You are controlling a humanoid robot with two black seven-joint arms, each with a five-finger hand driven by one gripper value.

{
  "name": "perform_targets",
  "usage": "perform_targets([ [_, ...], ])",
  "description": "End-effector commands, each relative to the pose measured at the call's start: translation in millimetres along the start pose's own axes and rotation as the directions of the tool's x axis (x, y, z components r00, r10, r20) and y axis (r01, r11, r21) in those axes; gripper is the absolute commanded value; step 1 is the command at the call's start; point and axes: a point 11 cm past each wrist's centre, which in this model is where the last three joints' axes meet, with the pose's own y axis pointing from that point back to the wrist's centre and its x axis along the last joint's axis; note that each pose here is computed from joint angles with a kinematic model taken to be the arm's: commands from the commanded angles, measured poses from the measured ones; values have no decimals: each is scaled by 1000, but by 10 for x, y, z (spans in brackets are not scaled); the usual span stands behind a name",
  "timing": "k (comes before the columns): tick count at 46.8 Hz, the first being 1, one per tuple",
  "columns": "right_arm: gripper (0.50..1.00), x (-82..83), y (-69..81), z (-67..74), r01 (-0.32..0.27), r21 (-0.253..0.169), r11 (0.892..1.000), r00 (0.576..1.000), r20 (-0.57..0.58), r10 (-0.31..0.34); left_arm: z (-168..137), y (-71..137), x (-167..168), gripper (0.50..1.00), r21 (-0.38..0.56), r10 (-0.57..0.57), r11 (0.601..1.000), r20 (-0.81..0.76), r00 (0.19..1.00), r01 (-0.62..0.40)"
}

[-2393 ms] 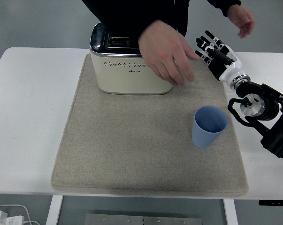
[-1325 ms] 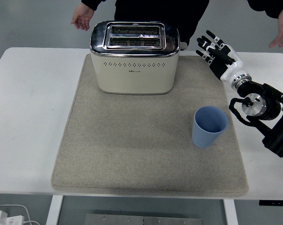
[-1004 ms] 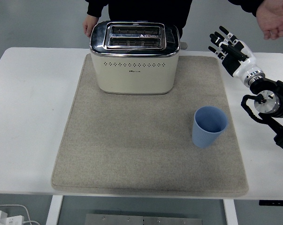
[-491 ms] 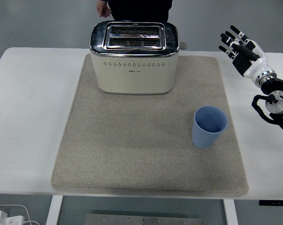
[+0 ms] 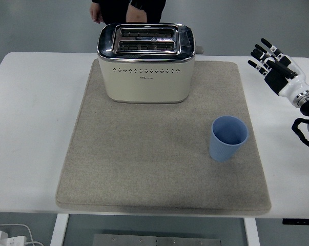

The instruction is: Put the water cup in front of the bread machine

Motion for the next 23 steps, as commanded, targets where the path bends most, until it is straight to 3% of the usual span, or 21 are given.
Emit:
perform_targets([
  [1,928,24,100,-6,21,-4,1000,1000,-7,-21,0,0,0,1000,0,0,1000,1,1000,0],
  [7,928,103,261,-33,44,15,999,999,-13,-44,0,0,0,1000,0,0,1000,1,1000,0],
  [16,928,278,496,3,51,-3,999,998,-29,-51,-3,0,-5,1000,2,-1,1000,2,1000,1],
  [23,928,370,658,28,71,-13,997,990,-118,-72,17,2,-8,1000,-2,-2,1000,3,1000,2],
])
